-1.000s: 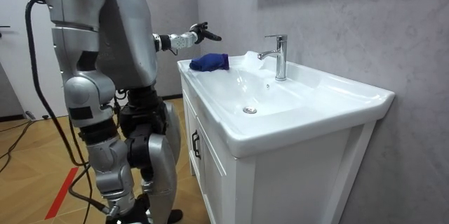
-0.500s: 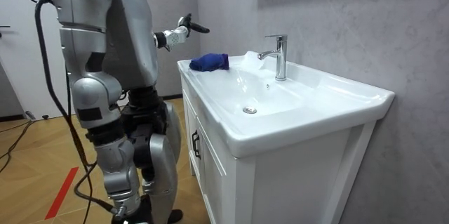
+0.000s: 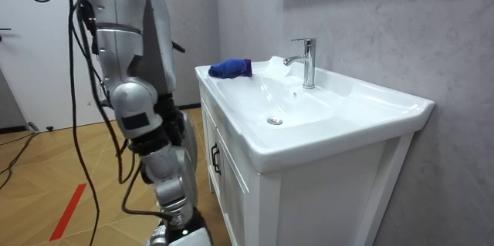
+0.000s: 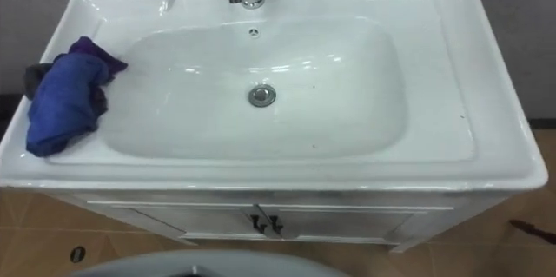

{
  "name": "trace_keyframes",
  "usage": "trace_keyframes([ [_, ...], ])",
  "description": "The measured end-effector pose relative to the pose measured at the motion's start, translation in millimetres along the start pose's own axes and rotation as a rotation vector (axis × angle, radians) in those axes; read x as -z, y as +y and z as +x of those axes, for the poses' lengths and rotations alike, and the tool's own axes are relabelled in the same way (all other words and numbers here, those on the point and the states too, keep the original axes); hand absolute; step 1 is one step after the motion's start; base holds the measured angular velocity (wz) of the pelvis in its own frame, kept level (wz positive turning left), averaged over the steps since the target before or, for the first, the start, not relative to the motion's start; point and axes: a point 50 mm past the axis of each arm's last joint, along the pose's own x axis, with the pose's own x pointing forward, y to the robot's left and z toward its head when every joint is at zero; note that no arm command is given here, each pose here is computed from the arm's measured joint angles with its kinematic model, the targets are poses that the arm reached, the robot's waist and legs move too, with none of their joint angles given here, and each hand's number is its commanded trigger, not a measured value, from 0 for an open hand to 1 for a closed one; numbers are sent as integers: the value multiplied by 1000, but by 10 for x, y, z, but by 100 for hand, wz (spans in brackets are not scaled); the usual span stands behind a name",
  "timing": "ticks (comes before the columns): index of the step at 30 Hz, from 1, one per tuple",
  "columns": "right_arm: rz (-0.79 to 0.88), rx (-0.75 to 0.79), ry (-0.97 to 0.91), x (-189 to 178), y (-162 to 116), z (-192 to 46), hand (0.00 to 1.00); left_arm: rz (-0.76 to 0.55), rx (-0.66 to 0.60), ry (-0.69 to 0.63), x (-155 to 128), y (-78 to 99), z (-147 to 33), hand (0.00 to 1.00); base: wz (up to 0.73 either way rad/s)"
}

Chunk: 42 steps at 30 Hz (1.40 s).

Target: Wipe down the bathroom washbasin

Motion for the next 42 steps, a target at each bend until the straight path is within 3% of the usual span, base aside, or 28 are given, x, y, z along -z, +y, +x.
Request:
trace_keyframes([
  [3,-1,7,-5,-19,-16,1,0,2,-66,22,34,96,64,0,13],
  [8,-5,18,-12,-46,-50,3,0,63,-145,157,337,315,143,0,9],
  [15,-29,35,-18,-68,-134,3,0,294,-234,275,788,770,114,0,3],
  [19,-47,35,-20,-88,-148,4,0,556,-146,306,1149,977,-151,0,11],
  [23,-58,17,-12,-86,-133,7,0,758,5,323,1403,987,-400,0,11],
  [25,-77,-2,-12,-93,-97,9,0,872,141,338,1574,950,-606,0,0],
  [28,-86,-11,3,-85,-70,14,0,940,271,387,1742,924,-836,0,0],
  [36,-59,-17,29,-42,-33,17,0,970,400,428,1825,888,-946,0,0],
  [42,-48,-72,74,65,20,12,0,1008,466,539,1935,993,-1010,0,2],
])
